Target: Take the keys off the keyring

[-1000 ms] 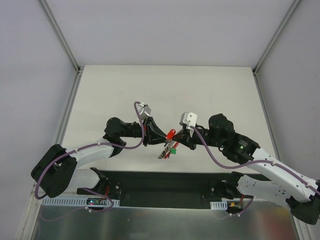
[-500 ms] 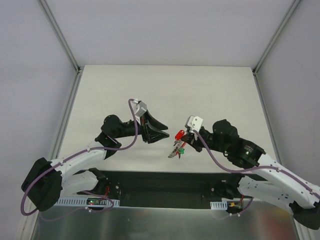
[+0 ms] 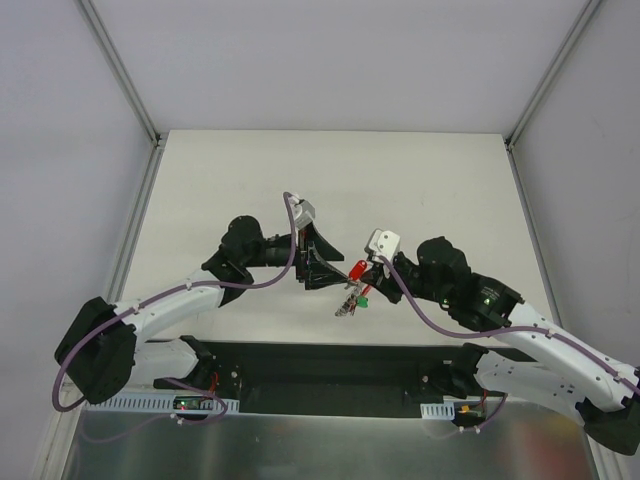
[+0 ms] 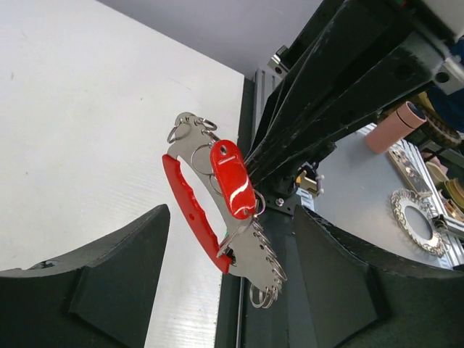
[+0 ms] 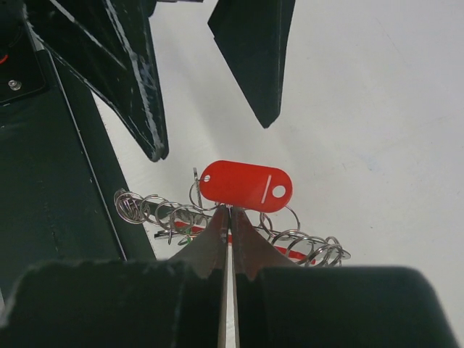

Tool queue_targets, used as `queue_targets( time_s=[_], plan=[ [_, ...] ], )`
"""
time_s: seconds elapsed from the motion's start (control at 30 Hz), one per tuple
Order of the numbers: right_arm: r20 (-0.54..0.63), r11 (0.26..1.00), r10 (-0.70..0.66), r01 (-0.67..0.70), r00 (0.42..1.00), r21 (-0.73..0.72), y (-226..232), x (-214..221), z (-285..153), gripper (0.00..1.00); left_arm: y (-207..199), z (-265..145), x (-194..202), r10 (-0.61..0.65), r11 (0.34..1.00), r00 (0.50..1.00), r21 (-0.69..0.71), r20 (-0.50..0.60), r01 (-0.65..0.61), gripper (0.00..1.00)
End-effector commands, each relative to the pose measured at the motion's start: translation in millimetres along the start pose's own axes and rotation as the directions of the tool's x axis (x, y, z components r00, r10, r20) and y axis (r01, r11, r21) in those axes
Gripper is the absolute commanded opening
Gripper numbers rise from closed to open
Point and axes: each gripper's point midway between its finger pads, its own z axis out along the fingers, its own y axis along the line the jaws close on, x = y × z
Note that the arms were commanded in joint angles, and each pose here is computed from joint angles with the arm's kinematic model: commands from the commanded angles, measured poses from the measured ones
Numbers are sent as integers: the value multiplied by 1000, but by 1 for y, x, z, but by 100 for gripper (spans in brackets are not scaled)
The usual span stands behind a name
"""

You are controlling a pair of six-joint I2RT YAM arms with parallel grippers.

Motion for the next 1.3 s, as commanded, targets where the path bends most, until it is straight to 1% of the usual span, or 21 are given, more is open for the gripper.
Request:
queue_targets(
  time_s=[0.0,0.07,0.3,0.5,0.53,0.63,0.67,0.7,0.77,0.8,0.83,0.9,0.93,1.1,1.27],
  plan=[
    [132,1000,-1,1,991,-3,-1,-41,-8,0,-8,10,-6,10,998,999,70,-38,-7,70],
    [140,1000,-2,3,990,-7,0,-42,-9,0,-7,12,-5,-6,997,999,82,-52,10,71],
    [115,1000,14,-12,993,-17,1,-35,-3,0,-9,25,-10,-24,992,998,119,-63,31,69],
    [130,1000,20,-19,991,-5,0,-37,-4,0,-8,35,-5,-66,985,992,150,-106,81,64],
    [131,1000,20,-20,991,-2,-1,-37,-5,0,-9,36,-5,-63,985,992,153,-106,79,62],
    [125,1000,20,-20,992,-1,0,-33,-4,0,-8,38,-7,-66,984,992,157,-105,82,49],
    [119,1000,25,-25,993,2,-1,-30,-4,1,-8,38,-8,-63,984,993,158,-104,79,40],
    [115,1000,28,-29,993,5,-1,-29,-4,0,-10,38,-11,-56,985,993,156,-101,72,35],
    [112,998,48,-51,993,20,-3,-26,-4,0,-7,38,-12,-46,988,994,140,-99,60,31],
    [105,998,59,-62,993,29,-4,-23,-4,0,-6,37,-11,-54,990,993,126,-108,68,22],
    [101,997,66,-70,993,39,-5,-21,-4,1,-4,37,-10,-47,992,993,114,-108,60,15],
    [95,994,82,-88,992,66,-9,-20,-6,0,-2,36,-7,-54,992,991,103,-119,66,6],
    [95,994,82,-89,992,69,-10,-20,-7,0,1,36,-3,-67,993,989,87,-130,79,0],
    [124,987,82,-97,989,127,-19,-21,-13,0,6,32,5,-96,993,985,54,-143,105,0],
    [129,983,92,-110,987,144,-21,-17,-13,0,17,27,2,-101,995,990,-30,-100,98,0]
  ],
)
